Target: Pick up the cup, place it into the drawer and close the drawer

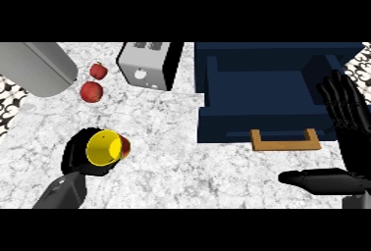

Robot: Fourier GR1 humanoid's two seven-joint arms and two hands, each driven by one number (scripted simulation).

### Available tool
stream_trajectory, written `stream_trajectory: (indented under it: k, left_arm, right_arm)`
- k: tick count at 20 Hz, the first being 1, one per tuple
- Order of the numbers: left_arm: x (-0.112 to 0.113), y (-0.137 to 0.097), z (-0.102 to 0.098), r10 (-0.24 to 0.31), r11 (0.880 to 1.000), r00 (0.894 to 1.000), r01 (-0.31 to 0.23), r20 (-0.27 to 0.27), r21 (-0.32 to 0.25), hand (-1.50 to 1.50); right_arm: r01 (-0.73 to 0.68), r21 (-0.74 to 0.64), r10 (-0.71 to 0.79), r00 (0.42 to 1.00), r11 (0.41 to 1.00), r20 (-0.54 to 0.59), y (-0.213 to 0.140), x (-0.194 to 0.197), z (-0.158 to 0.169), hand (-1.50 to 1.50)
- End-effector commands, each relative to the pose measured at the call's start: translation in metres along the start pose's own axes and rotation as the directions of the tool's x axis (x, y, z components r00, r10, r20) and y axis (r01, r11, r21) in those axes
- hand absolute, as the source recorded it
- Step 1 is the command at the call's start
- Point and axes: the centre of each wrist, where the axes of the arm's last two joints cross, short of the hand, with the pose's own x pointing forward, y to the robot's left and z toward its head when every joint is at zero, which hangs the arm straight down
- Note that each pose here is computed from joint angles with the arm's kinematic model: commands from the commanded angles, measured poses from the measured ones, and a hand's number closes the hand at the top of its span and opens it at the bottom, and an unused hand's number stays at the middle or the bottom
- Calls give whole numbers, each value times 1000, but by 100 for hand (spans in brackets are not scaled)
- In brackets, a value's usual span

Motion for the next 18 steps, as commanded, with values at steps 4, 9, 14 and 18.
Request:
stream_trajectory:
  k: [4,9,14,18]
  left_arm:
    - [0,-3,-3,37,998,968,-47,247,35,150]
    - [26,-17,-49,68,997,947,-50,314,-66,150]
    - [30,-52,-72,62,985,960,-13,273,-175,150]
    - [67,-94,-120,42,970,944,40,326,-240,150]
  right_arm:
    - [13,0,-13,1000,1000,18,-9,-1,6,-150]
    - [-15,-6,15,1000,1000,-12,0,8,-2,-150]
    - [3,-18,-3,1000,1000,-8,-12,-8,2,-150]
    - [-9,-37,8,1000,999,-29,-21,-16,6,-150]
